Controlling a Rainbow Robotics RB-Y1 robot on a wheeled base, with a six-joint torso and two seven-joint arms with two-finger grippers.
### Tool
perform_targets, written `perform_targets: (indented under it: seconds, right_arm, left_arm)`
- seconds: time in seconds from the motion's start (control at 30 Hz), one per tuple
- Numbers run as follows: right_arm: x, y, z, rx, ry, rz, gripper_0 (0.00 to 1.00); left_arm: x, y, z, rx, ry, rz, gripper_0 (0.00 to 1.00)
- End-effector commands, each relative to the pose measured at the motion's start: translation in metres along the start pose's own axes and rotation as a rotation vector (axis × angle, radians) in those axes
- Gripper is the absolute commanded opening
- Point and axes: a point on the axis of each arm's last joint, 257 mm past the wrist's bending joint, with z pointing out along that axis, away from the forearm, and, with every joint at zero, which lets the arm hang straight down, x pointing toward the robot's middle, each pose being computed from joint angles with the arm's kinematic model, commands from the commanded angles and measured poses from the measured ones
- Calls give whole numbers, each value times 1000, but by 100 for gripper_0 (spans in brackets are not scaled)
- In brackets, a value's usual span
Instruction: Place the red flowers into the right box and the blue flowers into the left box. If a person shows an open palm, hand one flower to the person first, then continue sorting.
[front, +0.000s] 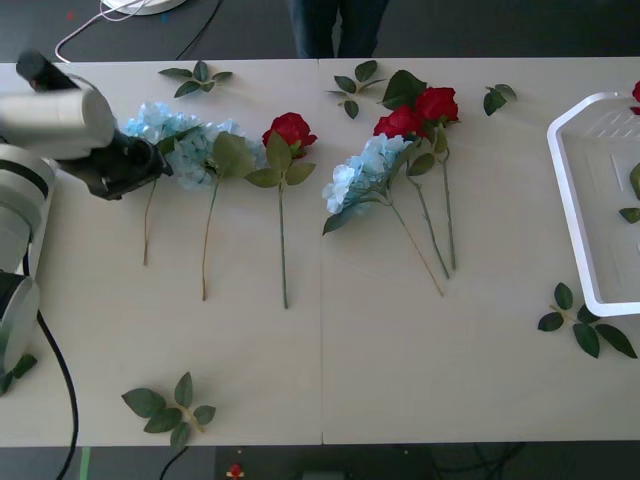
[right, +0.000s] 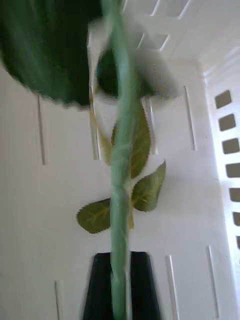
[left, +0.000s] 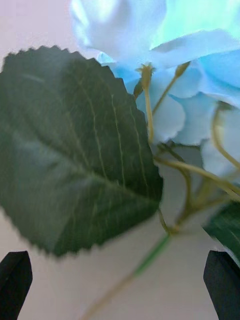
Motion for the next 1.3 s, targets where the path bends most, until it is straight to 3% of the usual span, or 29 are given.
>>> perform_targets:
  seconds: [0.03, 0.5, 0.6, 0.63, 0.67, 0.97, 1.3]
  right_arm:
    - [-25, -2, -6, 1, -48, -6, 100]
    - [-25, 18, -17, -71, -45, 2, 100]
    - [-28, 35, -26, -131, -51, 40, 100]
    - [-28, 42, -31, -157, -54, 57, 100]
    - [-30, 49, -37, -185, -63, 73, 100]
    - [-40, 140, -87, -431, -97, 145, 100]
    - [-65, 247, -106, -618, -129, 151, 100]
  left_arm:
    - [-23, -26, -3, 13, -75, 179, 100]
    - [-20, -42, 5, 18, -112, 289, 100]
    - [-21, -40, 5, 11, -113, 303, 52]
    - [-20, -40, 5, 7, -112, 312, 23]
    - [-20, -40, 5, 4, -112, 319, 1]
    - [-20, -38, 6, -5, -113, 326, 0]
    - [-36, -20, -2, -29, -134, 315, 0]
